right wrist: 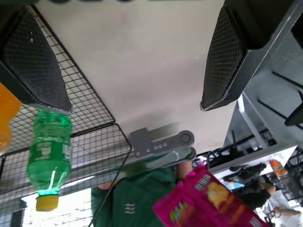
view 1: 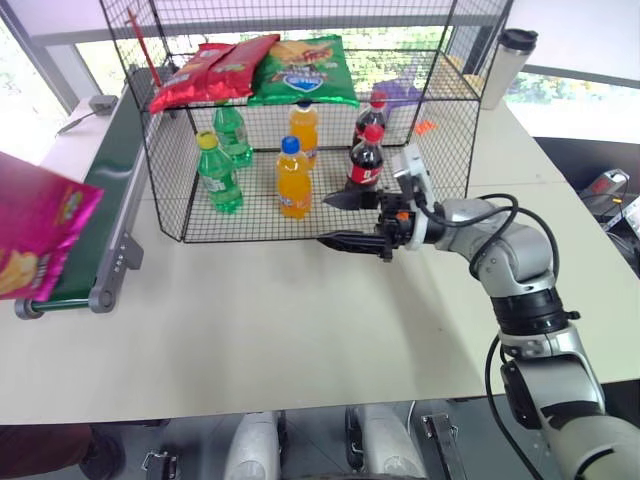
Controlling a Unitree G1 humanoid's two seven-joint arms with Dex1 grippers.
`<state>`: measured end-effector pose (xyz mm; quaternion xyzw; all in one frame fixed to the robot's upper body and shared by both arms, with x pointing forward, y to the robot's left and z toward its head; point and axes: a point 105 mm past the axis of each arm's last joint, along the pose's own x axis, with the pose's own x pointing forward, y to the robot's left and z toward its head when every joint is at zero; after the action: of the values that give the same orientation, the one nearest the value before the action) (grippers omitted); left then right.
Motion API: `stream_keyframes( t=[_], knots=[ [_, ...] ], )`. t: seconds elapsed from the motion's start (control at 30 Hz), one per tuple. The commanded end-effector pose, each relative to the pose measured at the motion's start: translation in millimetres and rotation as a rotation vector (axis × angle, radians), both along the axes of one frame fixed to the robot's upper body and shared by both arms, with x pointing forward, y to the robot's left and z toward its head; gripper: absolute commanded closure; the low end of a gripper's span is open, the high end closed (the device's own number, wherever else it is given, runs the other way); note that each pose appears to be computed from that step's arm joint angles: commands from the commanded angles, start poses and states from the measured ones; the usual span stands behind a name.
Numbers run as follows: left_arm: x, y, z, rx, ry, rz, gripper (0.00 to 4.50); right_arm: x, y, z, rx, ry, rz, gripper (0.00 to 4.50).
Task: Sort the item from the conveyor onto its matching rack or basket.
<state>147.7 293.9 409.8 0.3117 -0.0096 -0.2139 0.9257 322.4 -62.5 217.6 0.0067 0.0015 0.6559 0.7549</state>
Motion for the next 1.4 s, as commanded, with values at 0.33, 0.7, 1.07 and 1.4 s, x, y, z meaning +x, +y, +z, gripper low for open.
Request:
stream_keyframes(
  t=[0.33, 0.7, 1.07, 1.4],
  knots=[
    [21, -60, 29, -0.220, 0.002, -0.531, 4.41, -3, -3, 32, 0.222, 0.016, -0.037, 0.00],
    [59, -93, 15, -0.292, 0.015, -0.766, 4.41, -17, 48, 32, 0.310, 0.036, 0.097, 0.00],
    [71, -97, 10, -0.302, 0.047, -0.795, 4.50, -23, 72, 53, 0.423, 0.005, 0.174, 1.38],
    [77, -87, 11, -0.317, 0.025, -0.728, 4.50, -32, 67, 42, 0.352, -0.002, 0.202, 4.45]
  ],
)
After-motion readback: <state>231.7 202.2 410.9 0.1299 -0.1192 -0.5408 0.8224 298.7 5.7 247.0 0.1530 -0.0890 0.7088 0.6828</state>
